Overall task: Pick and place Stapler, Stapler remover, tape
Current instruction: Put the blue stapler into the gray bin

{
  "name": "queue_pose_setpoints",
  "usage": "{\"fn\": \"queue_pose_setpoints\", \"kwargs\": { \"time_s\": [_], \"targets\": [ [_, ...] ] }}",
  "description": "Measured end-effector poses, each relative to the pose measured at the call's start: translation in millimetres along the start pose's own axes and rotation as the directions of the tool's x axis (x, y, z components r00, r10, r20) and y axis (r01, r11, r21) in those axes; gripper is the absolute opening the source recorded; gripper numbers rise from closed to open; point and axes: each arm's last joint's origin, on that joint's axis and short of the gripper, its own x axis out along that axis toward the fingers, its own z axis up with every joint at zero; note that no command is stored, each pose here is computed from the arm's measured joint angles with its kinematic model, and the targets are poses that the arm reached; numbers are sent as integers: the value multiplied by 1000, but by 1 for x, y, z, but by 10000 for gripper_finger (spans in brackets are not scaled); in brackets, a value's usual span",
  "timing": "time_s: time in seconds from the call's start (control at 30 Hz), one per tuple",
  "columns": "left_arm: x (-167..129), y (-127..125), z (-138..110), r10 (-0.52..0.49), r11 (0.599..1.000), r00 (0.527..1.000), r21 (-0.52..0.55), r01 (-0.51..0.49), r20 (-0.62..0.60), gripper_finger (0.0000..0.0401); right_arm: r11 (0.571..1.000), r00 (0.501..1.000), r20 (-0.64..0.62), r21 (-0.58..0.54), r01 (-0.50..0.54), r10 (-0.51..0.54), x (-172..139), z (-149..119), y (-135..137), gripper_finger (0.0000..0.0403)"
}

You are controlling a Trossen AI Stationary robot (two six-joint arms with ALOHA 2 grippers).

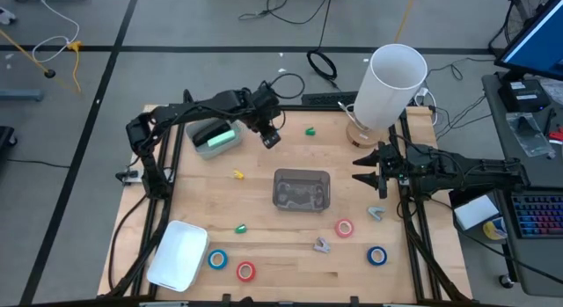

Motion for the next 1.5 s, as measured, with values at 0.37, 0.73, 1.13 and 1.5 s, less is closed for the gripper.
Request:
{"fn": "queue_pose_setpoints", "kwargs": {
  "time_s": [0.37,0.73,1.13,1.5],
  "targets": [
    [55,35,1,10,929,997,-367,-38,-76,163,1000,1000,5,5,-2,2,0,0,0,242],
    [61,70,20,9,875,1000,-483,-10,-5,163,1000,1000,19,5,-7,7,0,2,1,242],
    [74,72,17,-2,868,999,-496,-16,-35,163,1000,1000,19,29,-7,6,0,2,1,242],
    [74,63,29,-49,903,996,-422,79,81,163,999,1000,19,50,-6,6,0,2,1,242]
  ]
}}
